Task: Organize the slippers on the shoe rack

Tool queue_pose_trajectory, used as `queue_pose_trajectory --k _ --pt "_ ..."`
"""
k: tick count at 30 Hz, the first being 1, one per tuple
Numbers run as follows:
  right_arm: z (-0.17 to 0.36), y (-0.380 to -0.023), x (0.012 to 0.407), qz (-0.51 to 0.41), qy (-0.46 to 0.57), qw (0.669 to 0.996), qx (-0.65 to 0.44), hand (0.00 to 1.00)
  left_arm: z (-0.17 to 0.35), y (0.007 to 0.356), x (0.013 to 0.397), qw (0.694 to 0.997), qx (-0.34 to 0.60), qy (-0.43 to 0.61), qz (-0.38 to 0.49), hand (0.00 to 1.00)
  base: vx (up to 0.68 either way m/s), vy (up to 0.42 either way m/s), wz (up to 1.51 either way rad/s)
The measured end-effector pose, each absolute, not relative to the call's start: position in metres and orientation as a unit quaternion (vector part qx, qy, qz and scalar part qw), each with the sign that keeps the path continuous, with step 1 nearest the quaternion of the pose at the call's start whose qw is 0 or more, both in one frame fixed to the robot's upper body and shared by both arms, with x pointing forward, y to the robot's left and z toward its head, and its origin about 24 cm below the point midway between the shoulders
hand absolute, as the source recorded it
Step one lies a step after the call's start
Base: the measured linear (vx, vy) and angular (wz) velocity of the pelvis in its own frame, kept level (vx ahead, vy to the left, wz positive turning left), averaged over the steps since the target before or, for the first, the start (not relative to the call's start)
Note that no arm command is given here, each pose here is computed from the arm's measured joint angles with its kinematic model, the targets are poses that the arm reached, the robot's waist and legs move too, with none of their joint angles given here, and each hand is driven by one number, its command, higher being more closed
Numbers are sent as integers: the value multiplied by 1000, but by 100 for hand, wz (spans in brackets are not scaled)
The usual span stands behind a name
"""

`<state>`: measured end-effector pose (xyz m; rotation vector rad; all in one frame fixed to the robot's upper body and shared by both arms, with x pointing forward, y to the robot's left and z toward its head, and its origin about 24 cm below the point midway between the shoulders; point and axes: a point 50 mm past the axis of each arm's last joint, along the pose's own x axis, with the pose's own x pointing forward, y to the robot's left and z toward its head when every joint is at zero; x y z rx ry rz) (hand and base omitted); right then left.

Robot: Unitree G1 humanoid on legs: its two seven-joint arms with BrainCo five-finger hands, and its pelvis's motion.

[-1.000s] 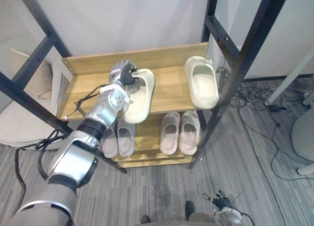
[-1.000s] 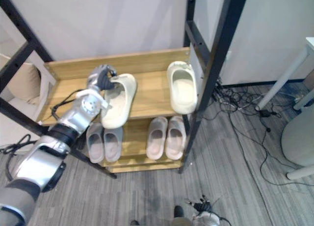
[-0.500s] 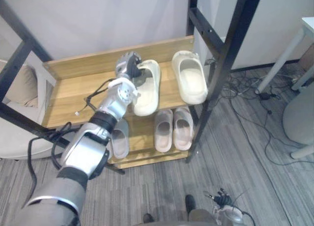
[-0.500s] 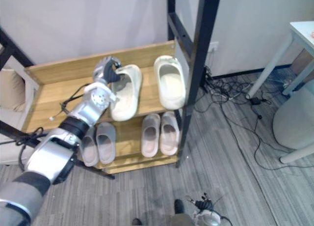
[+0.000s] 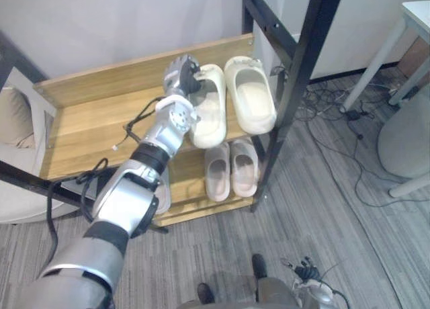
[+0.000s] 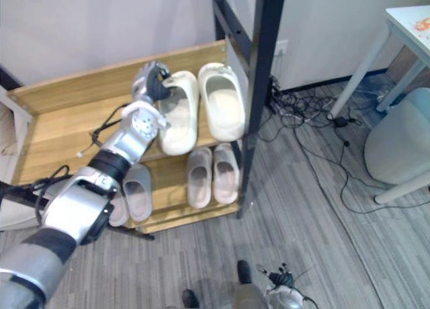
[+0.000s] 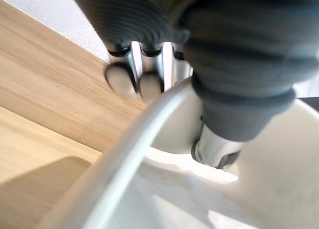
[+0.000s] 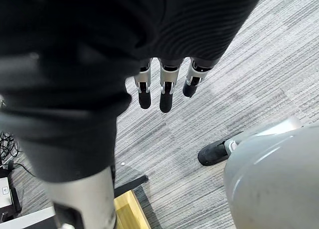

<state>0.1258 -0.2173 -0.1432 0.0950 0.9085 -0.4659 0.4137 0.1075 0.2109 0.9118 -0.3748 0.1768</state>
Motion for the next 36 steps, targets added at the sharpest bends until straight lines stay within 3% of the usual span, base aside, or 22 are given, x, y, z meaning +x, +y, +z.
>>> queue_pose_trajectory --k 16,36 --pt "-144 -217 126 -222 437 871 44 0 210 93 413 892 411 -176 69 0 2 12 6" --pt "-146 -212 130 -197 450 871 29 0 176 93 407 936 325 -125 47 0 -38 -30 7"
